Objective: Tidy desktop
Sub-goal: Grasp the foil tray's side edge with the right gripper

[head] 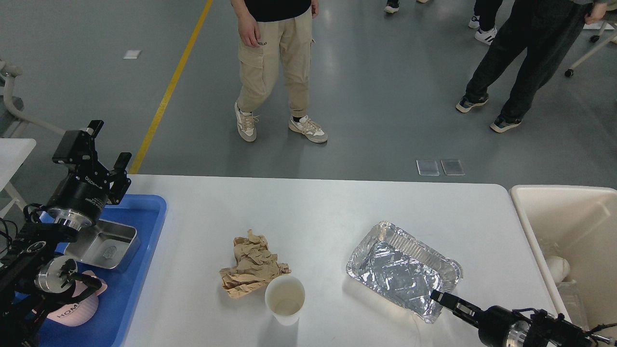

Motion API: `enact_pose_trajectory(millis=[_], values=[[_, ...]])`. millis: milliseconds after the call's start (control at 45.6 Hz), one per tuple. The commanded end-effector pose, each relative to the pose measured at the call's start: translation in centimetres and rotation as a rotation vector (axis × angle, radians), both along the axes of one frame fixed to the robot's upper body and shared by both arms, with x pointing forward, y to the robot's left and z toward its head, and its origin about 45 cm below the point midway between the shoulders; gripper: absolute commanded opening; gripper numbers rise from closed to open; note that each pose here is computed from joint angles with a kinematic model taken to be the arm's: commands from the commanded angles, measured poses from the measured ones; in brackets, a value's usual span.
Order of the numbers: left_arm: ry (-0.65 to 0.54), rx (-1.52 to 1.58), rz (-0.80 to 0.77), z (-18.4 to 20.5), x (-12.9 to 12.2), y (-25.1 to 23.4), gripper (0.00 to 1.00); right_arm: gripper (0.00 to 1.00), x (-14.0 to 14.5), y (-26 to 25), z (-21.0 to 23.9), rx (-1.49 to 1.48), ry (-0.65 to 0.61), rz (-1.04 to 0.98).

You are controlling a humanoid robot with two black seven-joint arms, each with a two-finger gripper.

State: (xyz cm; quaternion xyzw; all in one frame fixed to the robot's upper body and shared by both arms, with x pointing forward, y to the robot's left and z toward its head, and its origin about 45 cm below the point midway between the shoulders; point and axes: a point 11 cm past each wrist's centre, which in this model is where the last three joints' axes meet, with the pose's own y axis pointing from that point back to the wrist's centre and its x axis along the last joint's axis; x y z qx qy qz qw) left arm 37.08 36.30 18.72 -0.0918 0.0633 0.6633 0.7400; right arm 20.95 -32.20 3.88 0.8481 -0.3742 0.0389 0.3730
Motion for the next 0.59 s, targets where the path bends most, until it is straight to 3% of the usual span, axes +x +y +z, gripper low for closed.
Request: enact_pose_trajectory(millis=[0, 394, 482, 570], values=[[0.001, -0.002, 0.0, 0.0, 0.0, 0.0, 0.97, 0.0, -0.4, 0.0, 0.1, 0.013, -0.006, 0.023], [-0.003, -0.005, 0.0, 0.0, 0.0, -0.1, 0.97, 0.0, -0.4, -1.5, 1.3, 0.001, -0.017, 0.022], [-0.002, -0.004, 0.001, 0.0, 0.0, -0.1, 0.97, 0.09, 0.3, -2.5, 2.7, -0.012, -0.038, 0.023], [-0.002, -0.006, 0.002, 0.0, 0.0, -0.1, 0.97, 0.08, 1.1, -4.0, 4.2, -0.033, -0.051, 0.024]])
